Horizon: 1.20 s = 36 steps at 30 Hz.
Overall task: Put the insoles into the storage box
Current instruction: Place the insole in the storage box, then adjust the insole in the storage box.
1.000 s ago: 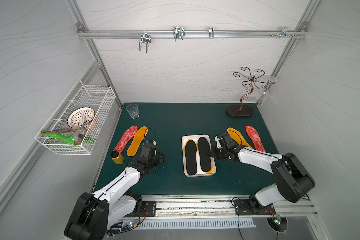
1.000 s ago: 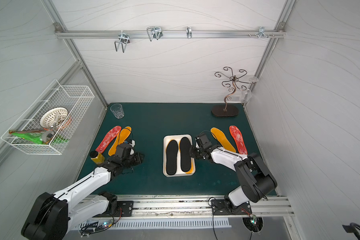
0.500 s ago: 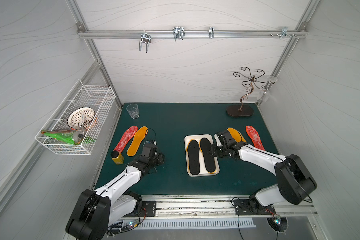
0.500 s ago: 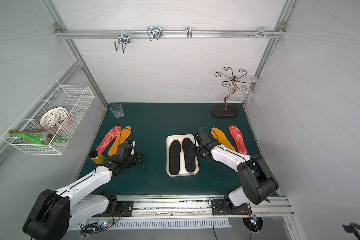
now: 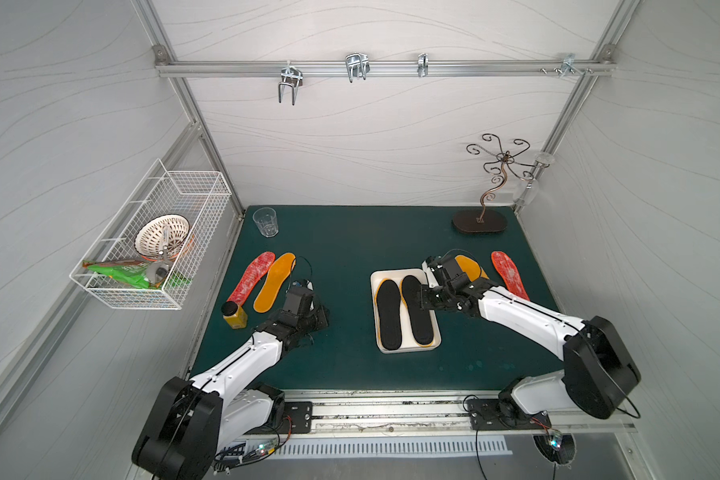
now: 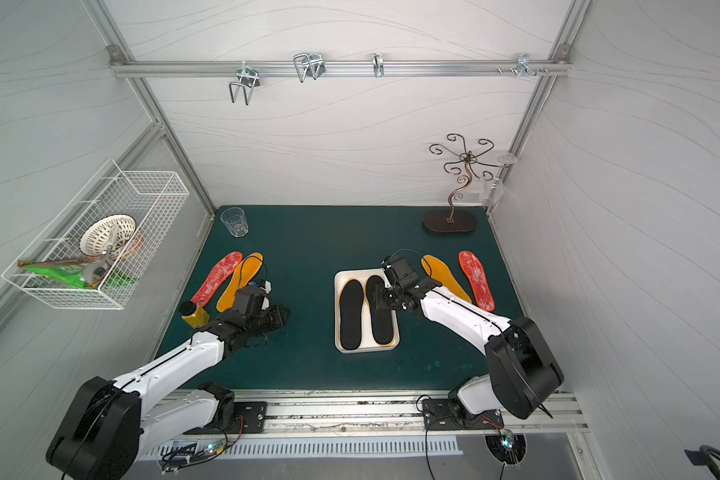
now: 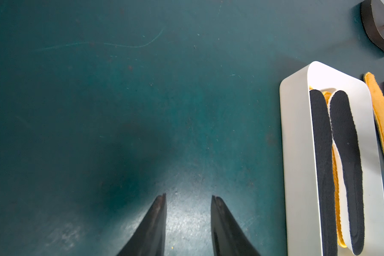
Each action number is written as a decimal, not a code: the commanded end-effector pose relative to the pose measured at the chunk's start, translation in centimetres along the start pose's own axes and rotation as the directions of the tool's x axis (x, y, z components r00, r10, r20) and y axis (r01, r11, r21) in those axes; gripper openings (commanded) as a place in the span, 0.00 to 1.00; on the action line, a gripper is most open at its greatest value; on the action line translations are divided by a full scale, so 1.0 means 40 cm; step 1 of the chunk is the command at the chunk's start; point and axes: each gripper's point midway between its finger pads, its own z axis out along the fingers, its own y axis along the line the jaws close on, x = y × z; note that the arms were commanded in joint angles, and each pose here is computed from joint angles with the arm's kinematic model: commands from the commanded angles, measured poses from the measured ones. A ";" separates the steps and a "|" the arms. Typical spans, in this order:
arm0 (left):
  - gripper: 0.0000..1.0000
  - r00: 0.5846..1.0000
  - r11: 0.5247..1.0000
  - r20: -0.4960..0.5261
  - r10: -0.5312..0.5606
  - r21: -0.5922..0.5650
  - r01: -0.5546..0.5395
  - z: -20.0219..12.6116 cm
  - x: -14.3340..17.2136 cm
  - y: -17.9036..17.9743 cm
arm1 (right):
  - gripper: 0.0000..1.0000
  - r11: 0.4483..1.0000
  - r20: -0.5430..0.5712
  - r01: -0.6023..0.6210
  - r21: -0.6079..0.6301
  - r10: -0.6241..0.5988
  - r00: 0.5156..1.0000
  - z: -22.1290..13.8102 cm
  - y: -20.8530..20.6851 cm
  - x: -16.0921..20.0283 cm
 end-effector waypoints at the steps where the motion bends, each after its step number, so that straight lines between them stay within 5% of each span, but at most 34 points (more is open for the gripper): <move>1: 0.38 0.998 0.999 0.060 -0.008 0.046 0.005 -0.018 -0.064 -0.044 | 0.00 0.992 -0.037 0.120 0.038 -0.119 0.992 0.008 0.022 0.016; 7: 0.38 1.000 0.999 0.030 -0.008 0.048 0.007 -0.016 -0.067 -0.056 | 0.00 0.977 -0.092 0.200 0.078 -0.193 0.977 0.061 0.059 0.047; 36: 0.38 1.000 1.000 0.018 0.001 0.018 -0.001 -0.014 -0.056 -0.039 | 0.00 0.979 -0.221 0.171 0.113 -0.143 0.965 0.241 0.026 0.147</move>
